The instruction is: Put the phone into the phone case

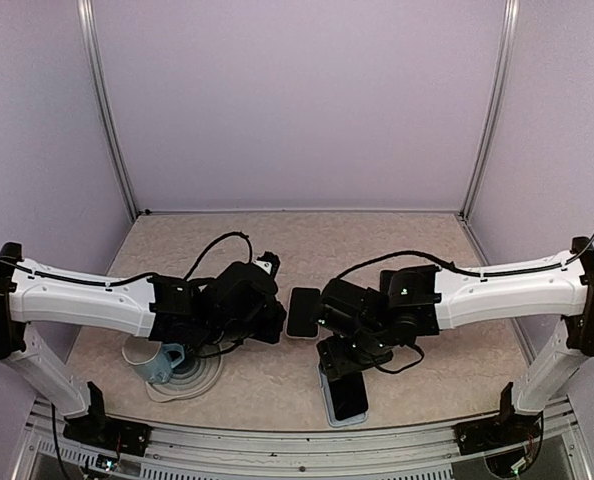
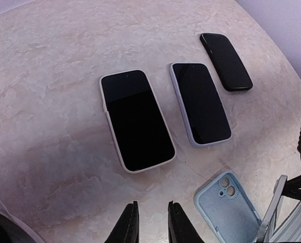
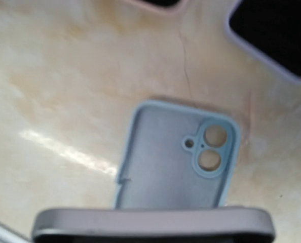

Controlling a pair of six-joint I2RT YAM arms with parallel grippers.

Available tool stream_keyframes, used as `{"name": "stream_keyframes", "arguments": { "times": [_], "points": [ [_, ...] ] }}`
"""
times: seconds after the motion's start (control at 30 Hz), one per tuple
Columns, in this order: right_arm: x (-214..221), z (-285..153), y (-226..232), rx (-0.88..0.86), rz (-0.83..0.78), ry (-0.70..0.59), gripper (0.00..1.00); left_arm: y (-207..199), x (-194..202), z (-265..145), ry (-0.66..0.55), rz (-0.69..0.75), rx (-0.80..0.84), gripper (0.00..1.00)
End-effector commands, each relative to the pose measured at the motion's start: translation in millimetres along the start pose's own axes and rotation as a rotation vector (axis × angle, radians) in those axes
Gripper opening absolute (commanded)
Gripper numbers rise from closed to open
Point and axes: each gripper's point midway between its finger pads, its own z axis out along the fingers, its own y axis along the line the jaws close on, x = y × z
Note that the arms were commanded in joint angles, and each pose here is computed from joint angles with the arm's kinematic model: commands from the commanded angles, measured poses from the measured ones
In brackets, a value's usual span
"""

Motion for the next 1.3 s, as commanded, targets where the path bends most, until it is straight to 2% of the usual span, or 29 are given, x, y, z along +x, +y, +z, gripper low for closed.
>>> {"name": "stream_keyframes", "arguments": {
  "times": [0.0, 0.13, 0.27, 0.67, 0.8, 1.0, 1.07, 1.2, 1.27],
  "points": [
    [3, 7, 3, 0.046, 0.082, -0.015, 0.33, 17, -2, -1, -0.037, 0.016, -0.055, 0.22],
    [7, 22, 8, 0.058, 0.06, 0.007, 0.33, 21, 0, -3, -0.04, 0.012, -0.052, 0.22],
    [0, 19, 5, 0.104, 0.044, -0.006, 0.33, 21, 4, -1, -0.031, 0.009, -0.042, 0.22],
    [19, 33, -4, 0.169, 0.013, 0.09, 0.34, 24, 8, 6, -0.008, 0.041, -0.063, 0.22],
    [21, 40, -3, 0.149, 0.024, 0.086, 0.35, 24, 8, 6, -0.011, 0.037, -0.063, 0.22],
    [38, 63, -11, 0.122, 0.053, 0.169, 0.37, 25, 9, 7, -0.005, 0.044, -0.067, 0.22],
    [36, 63, -10, 0.117, 0.051, 0.172, 0.41, 27, 9, 7, -0.003, 0.048, -0.073, 0.22],
    [40, 69, -20, 0.144, 0.054, 0.201, 0.62, 29, 9, 8, -0.001, 0.05, -0.083, 0.23],
    [40, 71, -22, 0.13, 0.059, 0.205, 0.7, 28, 9, 8, 0.001, 0.051, -0.076, 0.23]
  ]
}}
